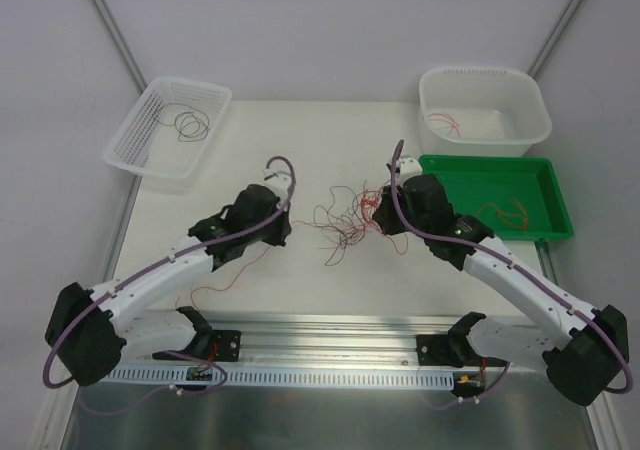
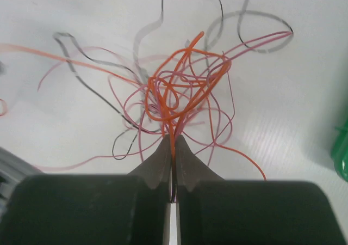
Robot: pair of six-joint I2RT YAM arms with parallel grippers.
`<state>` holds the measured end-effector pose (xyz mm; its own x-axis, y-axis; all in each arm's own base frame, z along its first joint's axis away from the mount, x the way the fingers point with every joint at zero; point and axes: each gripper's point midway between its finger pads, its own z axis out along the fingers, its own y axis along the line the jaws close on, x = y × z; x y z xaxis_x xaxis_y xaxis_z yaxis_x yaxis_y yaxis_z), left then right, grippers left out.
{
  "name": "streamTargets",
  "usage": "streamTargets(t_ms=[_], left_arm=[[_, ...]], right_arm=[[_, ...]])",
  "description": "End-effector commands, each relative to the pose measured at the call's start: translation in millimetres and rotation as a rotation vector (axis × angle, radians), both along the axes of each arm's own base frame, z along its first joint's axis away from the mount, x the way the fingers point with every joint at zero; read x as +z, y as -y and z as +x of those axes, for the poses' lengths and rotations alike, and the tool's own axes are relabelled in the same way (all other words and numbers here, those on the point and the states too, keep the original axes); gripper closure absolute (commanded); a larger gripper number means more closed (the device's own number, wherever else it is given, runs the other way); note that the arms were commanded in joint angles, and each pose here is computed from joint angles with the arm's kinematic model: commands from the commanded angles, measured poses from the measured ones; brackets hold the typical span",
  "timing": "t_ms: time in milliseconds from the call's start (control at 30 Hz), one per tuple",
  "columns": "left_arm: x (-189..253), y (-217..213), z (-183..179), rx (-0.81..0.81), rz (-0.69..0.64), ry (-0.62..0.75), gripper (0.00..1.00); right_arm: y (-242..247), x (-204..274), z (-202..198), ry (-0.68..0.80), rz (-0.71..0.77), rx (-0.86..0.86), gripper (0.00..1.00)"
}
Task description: Untangle the cables
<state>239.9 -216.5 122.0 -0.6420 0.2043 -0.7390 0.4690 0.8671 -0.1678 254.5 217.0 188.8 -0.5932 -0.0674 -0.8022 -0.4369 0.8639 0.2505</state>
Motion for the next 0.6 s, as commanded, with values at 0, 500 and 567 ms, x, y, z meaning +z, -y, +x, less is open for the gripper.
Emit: streamTargets(t_ms=[0,500,567], left_arm=[[53.7,-65.4,24.9,0.310,-0.065,0.044,1.00],[271.8,-188.5,37.4,0.724,-0.242,0.444,1.00],[294.6,-196.8,35.3,0.750,-0.240,0.501,1.00]], right_arm=[[19.7,-34.7,8.3,-0.081,0.002,-0.145,0.99],[24.3,-146.2,-10.5,-0.350,-0.066,-0.229,0.99],[25.7,-157.5,-14.4,-0.377,-0.081,-0.230,0.99]])
